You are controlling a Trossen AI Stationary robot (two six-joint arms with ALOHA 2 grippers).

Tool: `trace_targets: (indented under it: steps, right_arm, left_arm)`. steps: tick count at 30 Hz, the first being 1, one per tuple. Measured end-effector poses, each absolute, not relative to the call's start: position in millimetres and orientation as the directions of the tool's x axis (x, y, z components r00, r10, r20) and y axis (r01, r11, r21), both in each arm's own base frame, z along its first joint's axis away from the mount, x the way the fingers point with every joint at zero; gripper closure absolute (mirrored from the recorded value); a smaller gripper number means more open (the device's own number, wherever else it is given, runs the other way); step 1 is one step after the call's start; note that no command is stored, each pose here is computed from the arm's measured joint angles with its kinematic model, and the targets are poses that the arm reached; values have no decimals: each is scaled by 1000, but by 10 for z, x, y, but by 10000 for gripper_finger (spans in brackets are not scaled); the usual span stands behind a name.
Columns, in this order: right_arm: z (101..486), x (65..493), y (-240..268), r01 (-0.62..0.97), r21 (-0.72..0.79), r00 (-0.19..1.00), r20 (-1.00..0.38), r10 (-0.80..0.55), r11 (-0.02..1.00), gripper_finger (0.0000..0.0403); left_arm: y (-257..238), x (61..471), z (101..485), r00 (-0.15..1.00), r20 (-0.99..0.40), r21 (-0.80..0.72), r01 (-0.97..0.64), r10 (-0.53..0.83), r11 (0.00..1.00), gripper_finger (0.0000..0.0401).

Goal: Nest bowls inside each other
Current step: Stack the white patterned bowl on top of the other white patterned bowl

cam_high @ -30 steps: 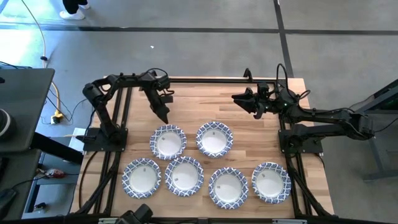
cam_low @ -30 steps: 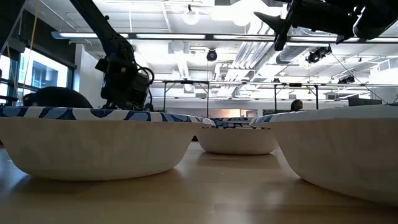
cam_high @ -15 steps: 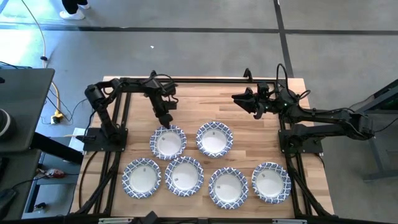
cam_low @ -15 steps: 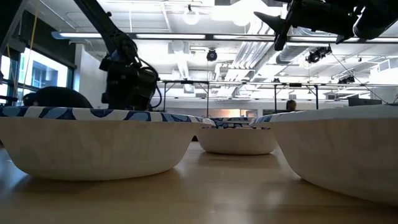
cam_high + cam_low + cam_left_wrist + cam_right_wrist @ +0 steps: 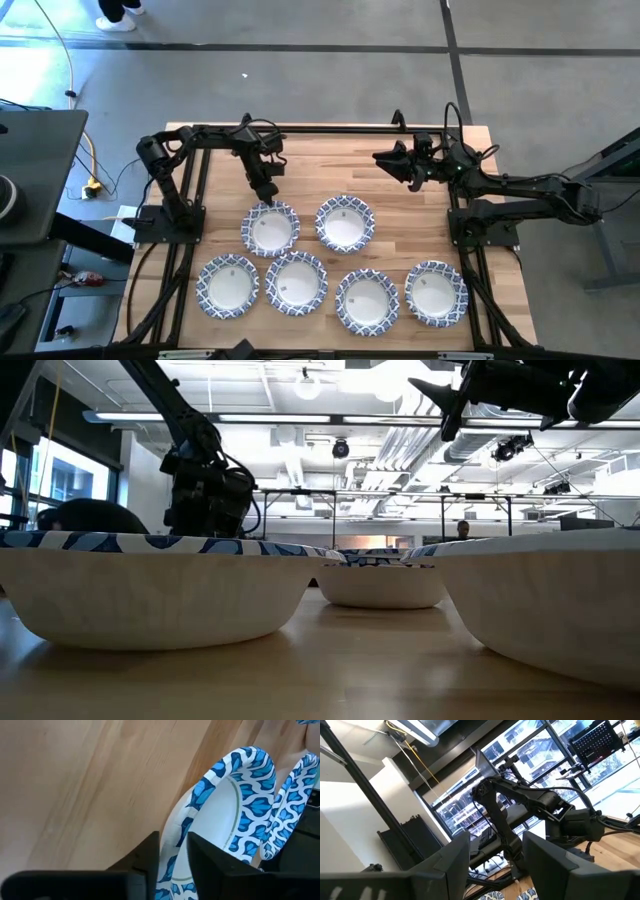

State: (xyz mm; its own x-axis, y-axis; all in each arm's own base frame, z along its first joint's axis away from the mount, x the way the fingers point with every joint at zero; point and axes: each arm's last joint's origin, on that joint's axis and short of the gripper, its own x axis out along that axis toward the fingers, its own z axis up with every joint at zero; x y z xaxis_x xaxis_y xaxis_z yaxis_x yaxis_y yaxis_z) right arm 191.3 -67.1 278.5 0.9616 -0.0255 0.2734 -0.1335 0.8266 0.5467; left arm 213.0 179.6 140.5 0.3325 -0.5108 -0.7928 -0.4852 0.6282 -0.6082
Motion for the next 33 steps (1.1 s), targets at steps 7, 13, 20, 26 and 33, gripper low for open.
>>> trace_targets:
  steps: [7, 13, 20, 26, 33]
  right_arm:
    - [2784, 1913, -670, -136, 546, 962, 273, -22, 827, 230]
    - [2784, 1913, -670, -136, 546, 962, 273, -22, 827, 230]
    - [2784, 1913, -669, -136, 546, 962, 273, -22, 827, 230]
    - [2784, 1913, -670, -136, 546, 962, 273, -23, 827, 230]
    - [2784, 1913, -670, -135, 546, 962, 273, -23, 827, 230]
  left_arm:
    - [1812, 2116, 1407, 344, -785, -618, -485, -514, 619, 370]
    - [1837, 2095, 1409, 358, -778, -627, -488, -516, 607, 386]
    - [1896, 2043, 1411, 378, -773, -633, -497, -509, 594, 386]
    - [1996, 1959, 1420, 437, -744, -668, -494, -505, 557, 386]
    - [2206, 1924, 1559, 515, -724, -688, -497, -459, 529, 387]
